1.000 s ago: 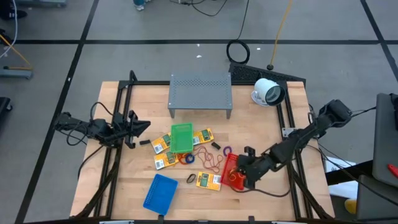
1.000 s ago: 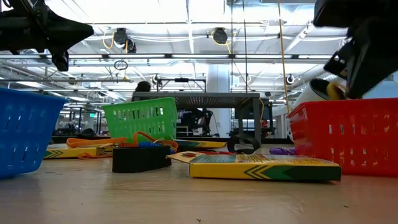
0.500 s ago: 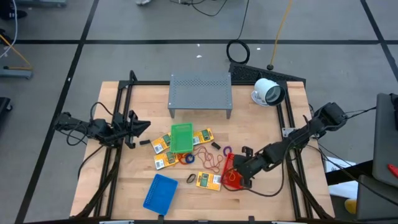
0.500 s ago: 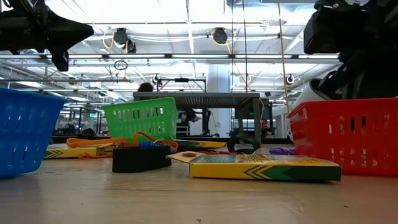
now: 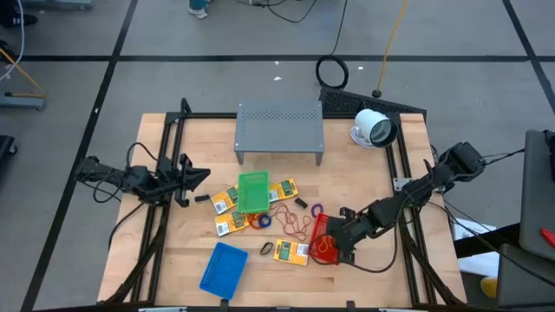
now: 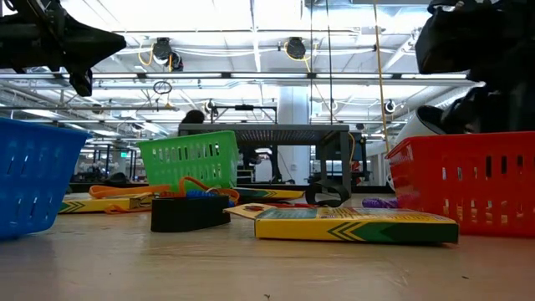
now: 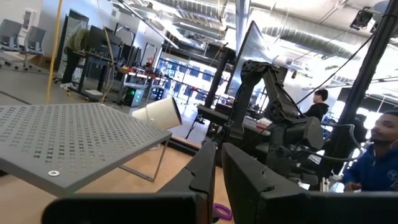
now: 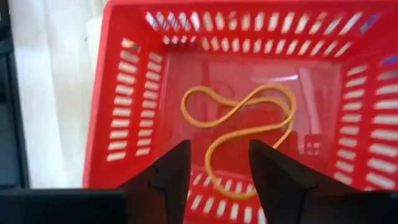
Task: Pick & Place Office Desk Supplies
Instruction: Put the purple spring rubberband band into the blue bin
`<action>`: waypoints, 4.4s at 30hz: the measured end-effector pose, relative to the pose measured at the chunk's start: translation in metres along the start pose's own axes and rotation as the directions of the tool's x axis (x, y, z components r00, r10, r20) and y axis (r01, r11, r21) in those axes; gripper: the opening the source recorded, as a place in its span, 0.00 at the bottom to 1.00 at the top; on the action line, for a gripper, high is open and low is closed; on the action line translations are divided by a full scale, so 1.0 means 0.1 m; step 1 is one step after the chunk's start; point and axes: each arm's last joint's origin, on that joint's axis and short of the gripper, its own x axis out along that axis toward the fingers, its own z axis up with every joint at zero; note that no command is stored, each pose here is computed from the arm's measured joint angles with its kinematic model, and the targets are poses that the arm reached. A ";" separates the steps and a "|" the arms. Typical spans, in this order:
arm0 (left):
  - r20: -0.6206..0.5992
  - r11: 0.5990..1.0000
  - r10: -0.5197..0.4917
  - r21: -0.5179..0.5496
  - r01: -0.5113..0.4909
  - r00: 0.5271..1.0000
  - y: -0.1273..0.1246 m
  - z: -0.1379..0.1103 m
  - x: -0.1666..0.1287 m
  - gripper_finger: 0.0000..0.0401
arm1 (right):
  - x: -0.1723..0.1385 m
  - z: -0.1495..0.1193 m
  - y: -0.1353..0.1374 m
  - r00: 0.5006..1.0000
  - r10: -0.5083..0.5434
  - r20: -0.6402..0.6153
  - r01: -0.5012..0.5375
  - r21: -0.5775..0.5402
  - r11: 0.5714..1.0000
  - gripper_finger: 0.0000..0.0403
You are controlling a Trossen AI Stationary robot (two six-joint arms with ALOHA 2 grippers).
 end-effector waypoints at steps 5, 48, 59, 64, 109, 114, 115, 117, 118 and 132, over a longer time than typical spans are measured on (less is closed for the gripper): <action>0.000 1.000 0.000 0.000 0.000 1.000 0.00 0.00 0.00 0.09 | 0.00 -0.06 -0.03 0.996 -0.004 -0.093 0.006 0.026 1.000 0.38; -0.085 0.973 -0.215 0.063 0.220 0.973 -0.06 -0.05 -0.01 0.09 | -0.86 0.63 -0.29 0.833 0.231 0.502 -0.011 -0.403 0.915 0.35; -0.149 0.969 -0.193 0.128 0.213 0.970 -0.04 -0.12 -0.01 0.09 | -1.00 1.07 -0.49 0.957 0.007 0.291 0.137 -0.472 0.871 0.35; -0.139 0.967 -0.171 0.165 0.193 0.975 -0.03 -0.11 -0.01 0.09 | -0.84 1.32 -0.45 0.992 -0.111 0.058 0.125 -0.525 0.842 0.35; -0.099 0.991 -0.109 0.061 0.115 0.989 -0.02 -0.08 0.00 0.09 | 0.14 1.19 -0.98 0.943 -0.195 -0.269 0.070 -0.413 0.908 0.35; -0.099 0.991 -0.110 0.061 0.116 0.989 -0.02 -0.08 0.00 0.09 | 0.21 1.14 -1.02 0.949 -0.189 -0.251 0.077 -0.396 0.915 0.35; -0.099 0.991 -0.110 0.061 0.116 0.989 -0.02 -0.08 0.00 0.09 | 0.22 1.13 -1.02 0.950 -0.188 -0.248 0.080 -0.390 0.917 0.35; -0.099 0.991 -0.110 0.061 0.116 0.989 -0.02 -0.08 -0.01 0.09 | 0.24 1.11 -1.03 0.951 -0.189 -0.244 0.084 -0.384 0.920 0.35; -0.099 0.991 -0.110 0.060 0.116 0.989 -0.02 -0.08 -0.01 0.09 | 0.25 1.11 -1.04 0.952 -0.189 -0.242 0.086 -0.381 0.920 0.35; -0.100 0.991 -0.110 0.060 0.117 0.989 -0.02 -0.08 -0.01 0.09 | 0.35 1.02 -1.09 0.962 -0.182 -0.202 0.101 -0.357 0.929 0.28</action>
